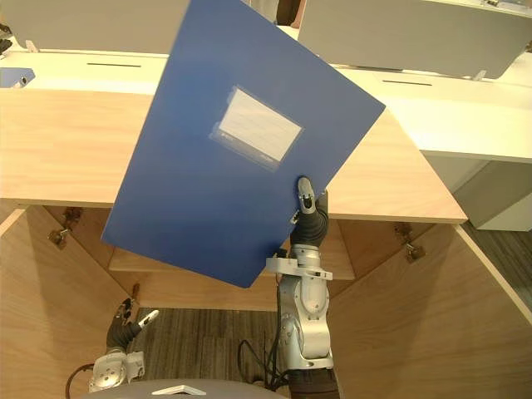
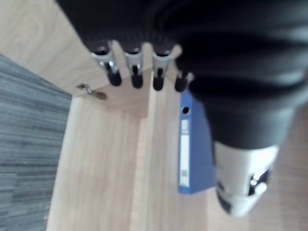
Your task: Walk over to the cabinet, pick up the folder, carry it to the office cabinet, place the folder inside the office cabinet, then close the office cabinet door
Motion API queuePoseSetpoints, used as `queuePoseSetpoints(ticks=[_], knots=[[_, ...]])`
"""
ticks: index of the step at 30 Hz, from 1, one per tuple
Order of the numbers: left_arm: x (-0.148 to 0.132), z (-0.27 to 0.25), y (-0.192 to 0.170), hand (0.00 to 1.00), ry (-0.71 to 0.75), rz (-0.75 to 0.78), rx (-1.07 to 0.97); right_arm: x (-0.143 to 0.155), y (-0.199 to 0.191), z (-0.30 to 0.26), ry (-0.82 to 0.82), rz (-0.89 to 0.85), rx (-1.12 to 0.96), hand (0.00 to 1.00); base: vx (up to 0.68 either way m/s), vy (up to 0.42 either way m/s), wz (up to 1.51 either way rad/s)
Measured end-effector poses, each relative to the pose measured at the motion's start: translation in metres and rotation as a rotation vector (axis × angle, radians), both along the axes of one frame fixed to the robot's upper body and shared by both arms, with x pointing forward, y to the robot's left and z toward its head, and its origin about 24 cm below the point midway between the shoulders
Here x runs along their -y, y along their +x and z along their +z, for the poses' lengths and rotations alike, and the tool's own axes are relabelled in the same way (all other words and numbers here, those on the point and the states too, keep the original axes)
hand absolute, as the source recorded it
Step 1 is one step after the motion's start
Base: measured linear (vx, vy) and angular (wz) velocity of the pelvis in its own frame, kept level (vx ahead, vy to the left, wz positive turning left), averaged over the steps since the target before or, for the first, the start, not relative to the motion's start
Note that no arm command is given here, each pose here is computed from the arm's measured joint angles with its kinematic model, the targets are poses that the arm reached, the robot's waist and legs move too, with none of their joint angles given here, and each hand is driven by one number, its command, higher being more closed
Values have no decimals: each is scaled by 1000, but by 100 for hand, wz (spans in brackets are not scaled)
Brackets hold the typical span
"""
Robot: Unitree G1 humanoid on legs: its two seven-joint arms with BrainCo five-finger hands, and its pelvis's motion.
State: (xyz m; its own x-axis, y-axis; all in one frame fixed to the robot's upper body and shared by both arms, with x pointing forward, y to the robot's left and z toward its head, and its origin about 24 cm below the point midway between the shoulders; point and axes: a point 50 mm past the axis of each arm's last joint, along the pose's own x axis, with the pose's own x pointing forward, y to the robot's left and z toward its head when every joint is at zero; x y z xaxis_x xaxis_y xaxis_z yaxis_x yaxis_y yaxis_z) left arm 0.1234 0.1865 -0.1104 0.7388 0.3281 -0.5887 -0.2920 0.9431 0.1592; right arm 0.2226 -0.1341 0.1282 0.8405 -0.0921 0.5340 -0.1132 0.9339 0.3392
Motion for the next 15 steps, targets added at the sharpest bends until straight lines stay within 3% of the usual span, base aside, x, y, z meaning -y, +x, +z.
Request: queuePoseSetpoints(ticks=[6, 12, 15], knots=[[-5, -13, -6, 0, 54, -61, -94, -13, -2, 9, -190, 25, 54, 100, -27, 12, -25], [-3, 8, 50, 0, 86, -79, 58, -52, 2, 47, -308, 99, 262, 100, -277, 20, -38], [4, 11, 57, 0, 65, -54, 83, -64, -5, 50, -345, 126, 295, 100, -259, 23, -10]])
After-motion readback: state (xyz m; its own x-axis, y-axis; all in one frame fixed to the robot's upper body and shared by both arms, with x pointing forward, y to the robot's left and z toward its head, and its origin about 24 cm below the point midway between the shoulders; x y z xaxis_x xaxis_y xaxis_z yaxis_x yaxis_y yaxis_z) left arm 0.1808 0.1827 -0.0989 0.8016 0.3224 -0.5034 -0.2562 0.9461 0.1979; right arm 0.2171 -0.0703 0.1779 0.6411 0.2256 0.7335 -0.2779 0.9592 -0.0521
